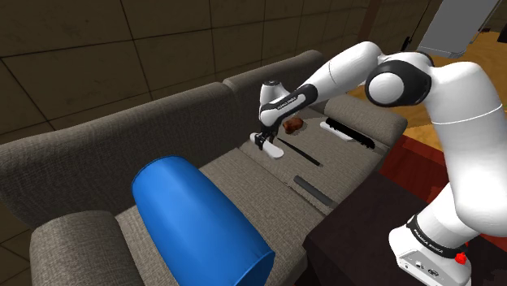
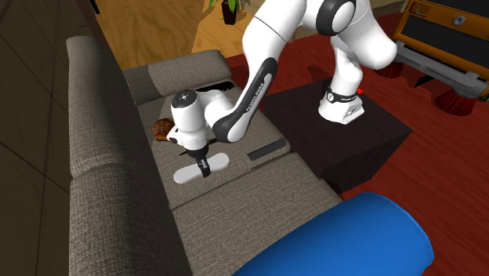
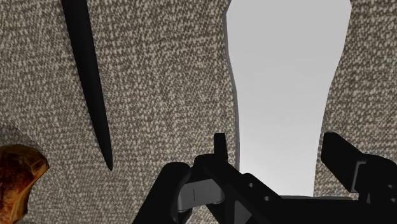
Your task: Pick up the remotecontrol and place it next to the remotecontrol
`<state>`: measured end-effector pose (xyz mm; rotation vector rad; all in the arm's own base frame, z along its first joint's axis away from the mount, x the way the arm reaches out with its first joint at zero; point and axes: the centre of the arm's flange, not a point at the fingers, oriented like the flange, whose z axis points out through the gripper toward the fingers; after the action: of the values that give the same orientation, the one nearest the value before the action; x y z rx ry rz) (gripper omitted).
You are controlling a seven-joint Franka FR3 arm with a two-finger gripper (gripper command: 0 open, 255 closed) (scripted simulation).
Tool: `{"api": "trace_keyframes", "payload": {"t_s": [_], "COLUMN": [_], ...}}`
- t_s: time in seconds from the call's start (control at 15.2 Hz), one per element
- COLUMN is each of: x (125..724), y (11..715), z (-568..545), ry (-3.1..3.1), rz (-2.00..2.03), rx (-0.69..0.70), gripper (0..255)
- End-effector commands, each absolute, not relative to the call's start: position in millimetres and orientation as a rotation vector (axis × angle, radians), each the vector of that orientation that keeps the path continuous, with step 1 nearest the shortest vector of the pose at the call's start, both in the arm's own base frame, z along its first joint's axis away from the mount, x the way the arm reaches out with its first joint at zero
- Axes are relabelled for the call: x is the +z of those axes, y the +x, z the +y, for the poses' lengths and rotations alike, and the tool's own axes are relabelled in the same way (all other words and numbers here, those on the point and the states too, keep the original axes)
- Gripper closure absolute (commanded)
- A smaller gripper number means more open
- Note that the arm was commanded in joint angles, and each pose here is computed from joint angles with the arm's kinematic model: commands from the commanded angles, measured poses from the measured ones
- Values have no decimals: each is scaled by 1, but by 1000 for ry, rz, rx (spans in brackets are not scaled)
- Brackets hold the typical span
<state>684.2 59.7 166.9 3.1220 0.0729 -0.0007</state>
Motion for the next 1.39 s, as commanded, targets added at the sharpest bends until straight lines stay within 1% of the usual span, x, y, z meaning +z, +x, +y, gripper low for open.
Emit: {"api": "trace_keyframes", "payload": {"t_s": [0.0, 0.2, 1.32], "x": [178, 193, 195], "y": [685, 685, 555], "z": [59, 59, -124], "ry": [3122, 3122, 3122], "rz": [73, 73, 73], "rx": [-1, -1, -1], "gripper": [255, 255, 255]}}
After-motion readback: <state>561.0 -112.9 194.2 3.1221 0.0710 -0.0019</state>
